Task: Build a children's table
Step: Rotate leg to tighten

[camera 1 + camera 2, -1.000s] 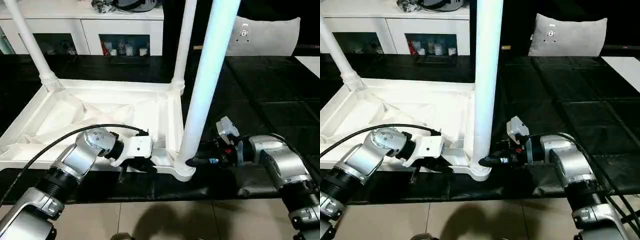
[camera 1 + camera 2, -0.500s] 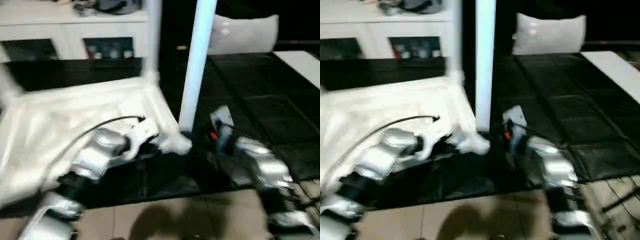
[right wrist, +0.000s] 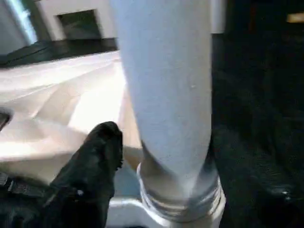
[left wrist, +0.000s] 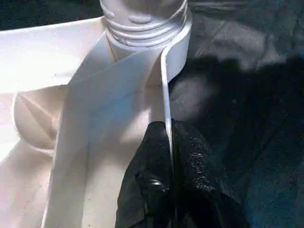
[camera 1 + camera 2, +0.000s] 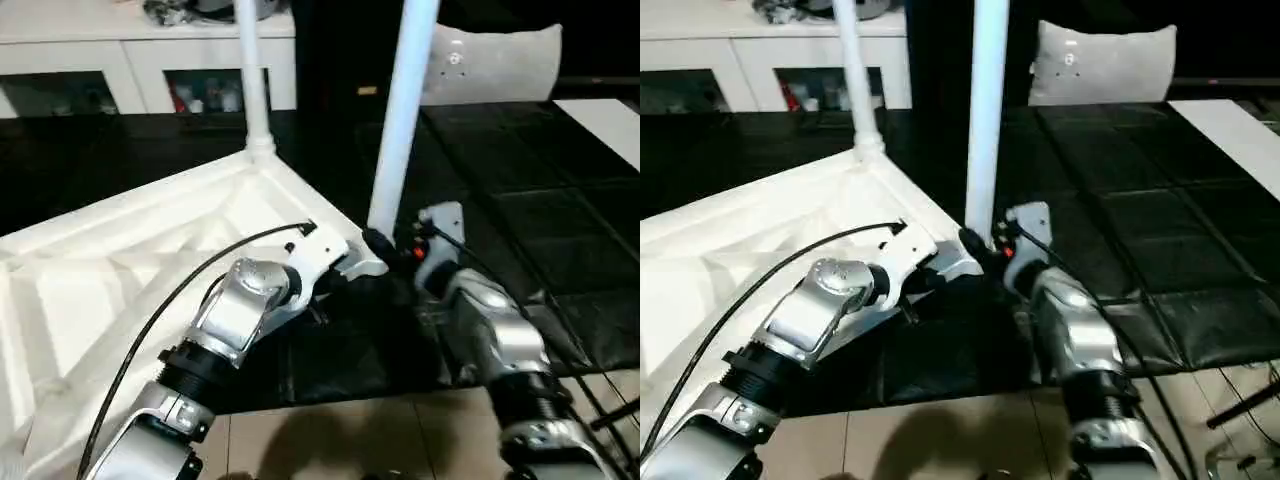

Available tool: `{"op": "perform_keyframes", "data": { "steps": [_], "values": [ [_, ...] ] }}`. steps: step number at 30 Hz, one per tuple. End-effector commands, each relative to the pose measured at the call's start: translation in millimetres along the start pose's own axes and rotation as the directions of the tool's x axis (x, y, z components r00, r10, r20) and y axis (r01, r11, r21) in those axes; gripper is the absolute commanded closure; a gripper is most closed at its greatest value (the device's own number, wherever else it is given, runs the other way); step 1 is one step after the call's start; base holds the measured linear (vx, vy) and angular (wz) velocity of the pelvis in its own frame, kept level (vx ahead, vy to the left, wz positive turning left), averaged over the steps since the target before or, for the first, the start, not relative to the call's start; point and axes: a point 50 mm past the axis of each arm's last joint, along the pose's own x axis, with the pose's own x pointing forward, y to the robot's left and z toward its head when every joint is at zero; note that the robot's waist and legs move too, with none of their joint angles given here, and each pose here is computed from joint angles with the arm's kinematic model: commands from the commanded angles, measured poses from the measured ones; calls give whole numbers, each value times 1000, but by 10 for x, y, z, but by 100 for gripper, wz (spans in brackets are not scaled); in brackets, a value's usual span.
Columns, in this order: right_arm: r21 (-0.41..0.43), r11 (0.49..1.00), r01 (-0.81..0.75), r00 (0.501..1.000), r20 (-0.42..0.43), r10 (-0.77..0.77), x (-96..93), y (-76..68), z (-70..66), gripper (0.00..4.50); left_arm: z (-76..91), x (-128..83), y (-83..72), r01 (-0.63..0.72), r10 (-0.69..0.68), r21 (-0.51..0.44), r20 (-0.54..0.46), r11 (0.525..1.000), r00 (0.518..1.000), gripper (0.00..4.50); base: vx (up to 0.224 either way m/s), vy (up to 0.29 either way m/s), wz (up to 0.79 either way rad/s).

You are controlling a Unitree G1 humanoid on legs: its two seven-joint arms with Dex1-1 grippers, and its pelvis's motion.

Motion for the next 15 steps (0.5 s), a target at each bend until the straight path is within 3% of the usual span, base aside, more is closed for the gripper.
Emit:
{"op": "perform_keyframes", "data": {
  "steps": [1, 8, 11, 15],
  "values": [
    [-36, 990, -136, 991, 12, 136, -67, 40, 65, 104, 57, -45, 65, 15, -15, 91, 6, 996, 1000, 450, 0, 0, 0],
    [-145, 939, -311, 950, -80, 302, -347, -156, 243, 59, -109, -176, 56, 193, -190, 181, -33, 964, 981, 450, 0, 0, 0],
    [-168, 887, -431, 900, -158, 407, -441, -197, 308, 59, -176, -269, 15, 335, -332, 248, -55, 909, 942, 450, 0, 0, 0],
    [-133, 833, -537, 835, -224, 503, -478, -174, 308, 59, -217, -355, -14, 442, -434, 286, -95, 850, 896, 450, 0, 0, 0]
  ]
}}
